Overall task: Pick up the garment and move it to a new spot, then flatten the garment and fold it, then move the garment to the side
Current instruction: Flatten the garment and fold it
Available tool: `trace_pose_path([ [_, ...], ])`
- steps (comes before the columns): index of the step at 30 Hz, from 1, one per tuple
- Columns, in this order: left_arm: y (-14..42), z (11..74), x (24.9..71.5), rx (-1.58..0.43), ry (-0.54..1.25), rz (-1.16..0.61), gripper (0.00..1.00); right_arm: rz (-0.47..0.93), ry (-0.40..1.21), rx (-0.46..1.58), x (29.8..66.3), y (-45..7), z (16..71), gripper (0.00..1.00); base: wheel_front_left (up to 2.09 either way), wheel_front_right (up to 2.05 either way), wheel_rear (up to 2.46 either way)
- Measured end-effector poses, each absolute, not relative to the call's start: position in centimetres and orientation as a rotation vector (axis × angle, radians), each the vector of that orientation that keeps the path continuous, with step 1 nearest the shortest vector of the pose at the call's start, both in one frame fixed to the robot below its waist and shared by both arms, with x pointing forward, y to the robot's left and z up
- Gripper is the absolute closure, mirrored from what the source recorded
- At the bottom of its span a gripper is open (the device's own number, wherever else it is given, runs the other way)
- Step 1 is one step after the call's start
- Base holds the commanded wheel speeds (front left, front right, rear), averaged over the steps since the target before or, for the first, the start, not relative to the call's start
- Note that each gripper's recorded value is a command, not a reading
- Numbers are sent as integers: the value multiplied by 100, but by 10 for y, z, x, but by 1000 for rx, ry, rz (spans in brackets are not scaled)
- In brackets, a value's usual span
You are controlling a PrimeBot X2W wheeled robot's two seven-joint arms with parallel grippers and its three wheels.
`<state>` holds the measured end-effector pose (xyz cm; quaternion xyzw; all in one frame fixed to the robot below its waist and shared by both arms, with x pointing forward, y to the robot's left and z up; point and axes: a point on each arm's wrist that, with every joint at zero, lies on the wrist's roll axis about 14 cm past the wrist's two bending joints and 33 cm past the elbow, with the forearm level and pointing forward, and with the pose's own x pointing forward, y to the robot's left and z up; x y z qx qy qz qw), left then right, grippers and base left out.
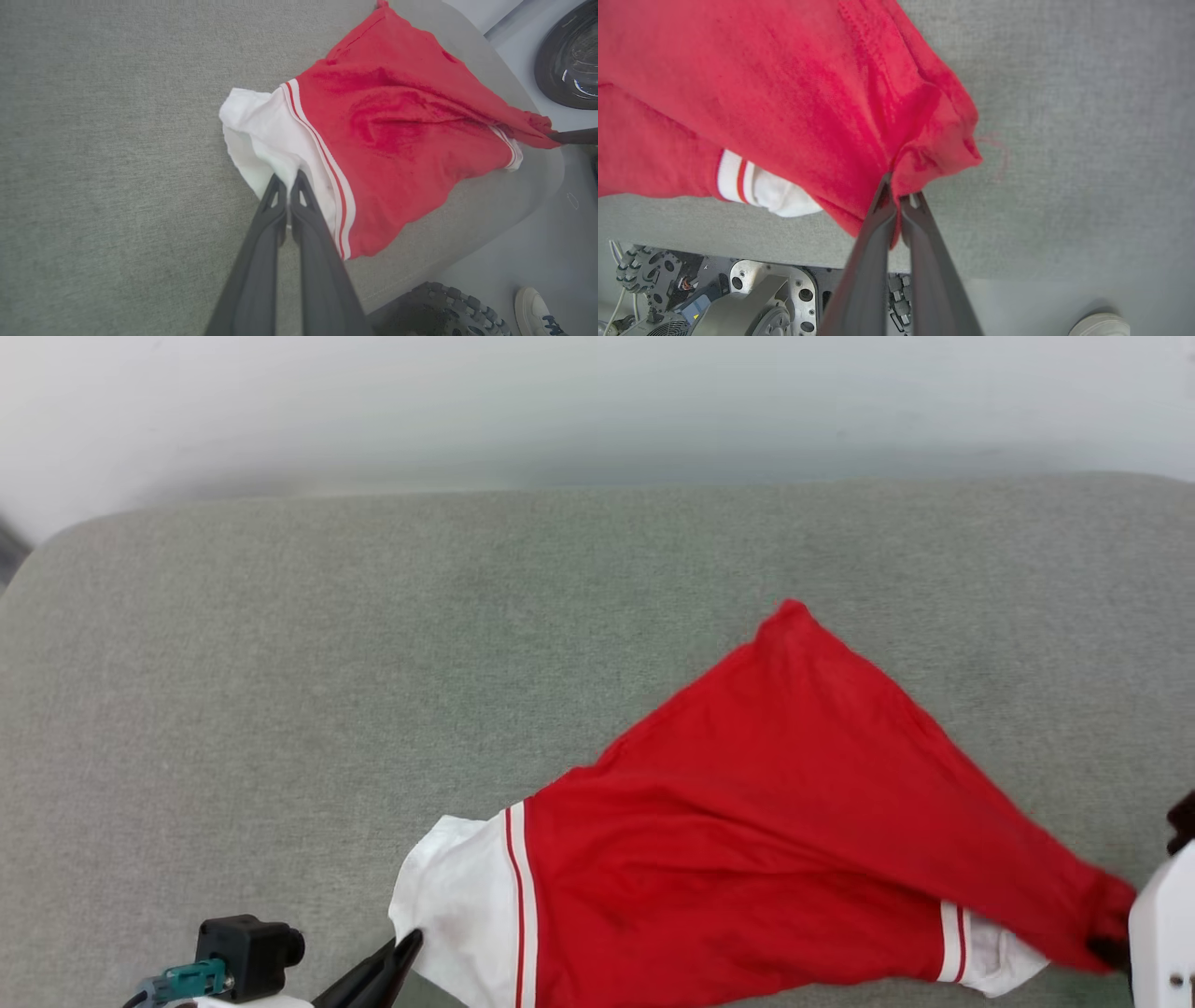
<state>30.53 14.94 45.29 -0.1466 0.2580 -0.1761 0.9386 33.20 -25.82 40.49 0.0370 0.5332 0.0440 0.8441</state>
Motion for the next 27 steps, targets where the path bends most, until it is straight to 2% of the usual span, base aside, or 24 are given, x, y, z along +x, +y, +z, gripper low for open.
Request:
trace_pose_path([
  [5,146,458,307,-299,501,-370,100,72,1152,113,300,-260,394,100,0,0,0],
  [12,146,459,305,-305,493,-363,100,85,1146,160,288,-250,380,100,0,0,0],
  [13,147,460,305,-305,492,-362,100,86,1145,161,289,-250,380,58,0,0,0],
  [14,147,460,304,-305,491,-361,100,90,1131,154,291,-249,381,0,0,0,0],
  [20,149,462,303,-308,488,-357,100,137,1033,123,322,-243,402,0,0,0,0],
  [27,149,465,305,-301,482,-356,100,296,863,62,393,-200,457,0,0,0,0],
])
